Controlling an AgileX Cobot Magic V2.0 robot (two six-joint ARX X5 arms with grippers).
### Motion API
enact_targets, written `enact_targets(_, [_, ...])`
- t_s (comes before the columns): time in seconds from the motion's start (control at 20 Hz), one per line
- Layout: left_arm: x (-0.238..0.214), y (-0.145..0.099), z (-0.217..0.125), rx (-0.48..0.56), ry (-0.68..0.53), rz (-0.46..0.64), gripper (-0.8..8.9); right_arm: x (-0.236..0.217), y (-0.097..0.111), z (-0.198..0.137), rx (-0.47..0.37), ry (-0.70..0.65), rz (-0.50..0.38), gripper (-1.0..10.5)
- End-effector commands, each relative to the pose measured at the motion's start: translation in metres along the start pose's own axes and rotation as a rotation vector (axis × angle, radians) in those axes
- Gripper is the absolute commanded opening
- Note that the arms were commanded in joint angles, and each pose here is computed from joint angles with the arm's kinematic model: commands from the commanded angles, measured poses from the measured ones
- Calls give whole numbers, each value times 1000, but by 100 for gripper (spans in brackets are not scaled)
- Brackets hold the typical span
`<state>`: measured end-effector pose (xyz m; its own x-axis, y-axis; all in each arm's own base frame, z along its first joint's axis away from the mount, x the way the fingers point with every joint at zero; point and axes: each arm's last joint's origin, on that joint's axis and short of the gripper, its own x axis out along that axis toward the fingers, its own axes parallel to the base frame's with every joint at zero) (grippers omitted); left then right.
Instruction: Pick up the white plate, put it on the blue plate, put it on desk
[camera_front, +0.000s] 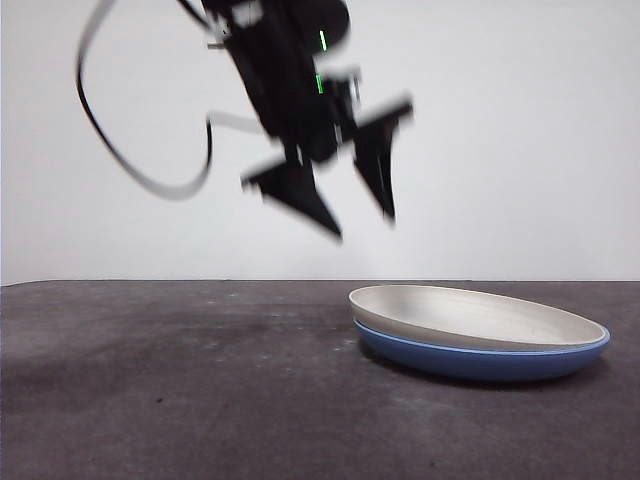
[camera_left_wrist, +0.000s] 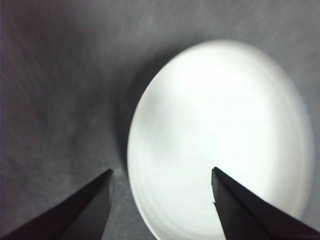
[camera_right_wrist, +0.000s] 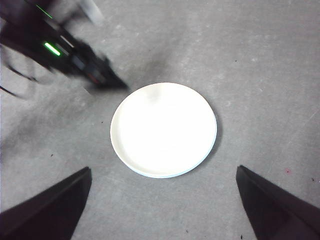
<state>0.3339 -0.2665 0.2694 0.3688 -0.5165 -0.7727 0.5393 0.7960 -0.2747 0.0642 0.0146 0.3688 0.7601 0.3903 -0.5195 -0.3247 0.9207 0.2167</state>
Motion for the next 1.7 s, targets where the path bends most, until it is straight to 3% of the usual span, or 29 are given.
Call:
enact_targets(0.05, [-47,-9,15,60,-121,-21,317,-4,1,4,-7,-22,-1,464])
enact_targets(0.35, [-158,-5,9,98,-273,6,312,-3,1,4,-7,-21,-2,464])
enact_targets(0.55, [-201,4,-11,79,-297,43,312,-1,0,5,-8,-13,-21,464])
enact_targets(0.8, [-212,14,-67,70,-276,59,312,2,-1,6,-6,-1,-28,464])
enact_targets(1.15, [-208,15,-145,106,-188,-190,312,6,-2,7,2,24,-29,464])
enact_targets(1.55, [-212,14,-151,117,-206,-202,312,8,-3,7,18,46,-24,464])
enact_targets(1.7, [-212,14,-151,116,-205,-202,312,14,-6,8,60,75,-62,464])
